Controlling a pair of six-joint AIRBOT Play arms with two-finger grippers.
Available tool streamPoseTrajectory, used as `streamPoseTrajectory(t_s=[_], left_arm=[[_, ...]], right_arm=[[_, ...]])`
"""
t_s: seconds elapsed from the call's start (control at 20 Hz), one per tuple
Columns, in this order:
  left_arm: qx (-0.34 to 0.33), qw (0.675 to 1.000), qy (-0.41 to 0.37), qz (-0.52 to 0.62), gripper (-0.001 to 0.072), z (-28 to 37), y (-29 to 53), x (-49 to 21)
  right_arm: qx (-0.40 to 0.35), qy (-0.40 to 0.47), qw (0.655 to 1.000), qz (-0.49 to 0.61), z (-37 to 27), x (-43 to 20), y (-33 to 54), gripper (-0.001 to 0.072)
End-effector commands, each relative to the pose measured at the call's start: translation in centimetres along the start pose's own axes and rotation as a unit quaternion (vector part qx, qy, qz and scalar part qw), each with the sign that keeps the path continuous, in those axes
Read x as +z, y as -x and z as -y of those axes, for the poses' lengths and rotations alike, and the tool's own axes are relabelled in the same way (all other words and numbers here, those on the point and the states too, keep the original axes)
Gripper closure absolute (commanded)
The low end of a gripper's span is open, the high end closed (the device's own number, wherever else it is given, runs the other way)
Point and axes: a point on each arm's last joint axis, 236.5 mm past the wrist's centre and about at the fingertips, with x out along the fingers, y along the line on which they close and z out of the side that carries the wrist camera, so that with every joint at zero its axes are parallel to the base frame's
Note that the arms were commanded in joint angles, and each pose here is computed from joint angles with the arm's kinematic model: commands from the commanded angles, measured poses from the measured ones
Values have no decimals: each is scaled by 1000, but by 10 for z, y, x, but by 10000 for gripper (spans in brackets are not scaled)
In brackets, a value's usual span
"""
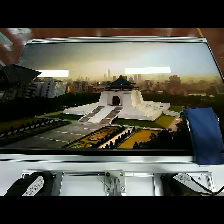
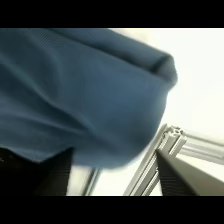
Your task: Fold the shirts.
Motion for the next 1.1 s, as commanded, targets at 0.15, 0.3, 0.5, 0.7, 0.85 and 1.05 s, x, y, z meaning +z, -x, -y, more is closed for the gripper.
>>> streamPoseTrajectory(t_s=[0.15, 0.3, 0.5, 0.7, 0.85, 1.05], left_arm=[[35, 999, -4, 22, 671, -18, -2, 11], [110, 992, -51, -31, 674, -58, -22, -7], [318, 913, -113, -228, 673, -141, -46, -75], [348, 851, -114, -376, 24, -151, -78, -141], [348, 861, -112, -355, 46, -150, -91, -137], [349, 862, -110, -350, 45, -152, -91, -135]], right_arm=[[11, 60, 996, 62, -9, 34, 55, 53], [156, 129, 949, 240, -121, 84, 149, 53], [217, 328, 852, 347, -291, 25, 209, 52], [91, 513, 821, 234, -348, -77, 119, 41], [49, 557, 815, 149, -348, -115, 73, 42], [43, 558, 818, 132, -345, -118, 65, 43]])
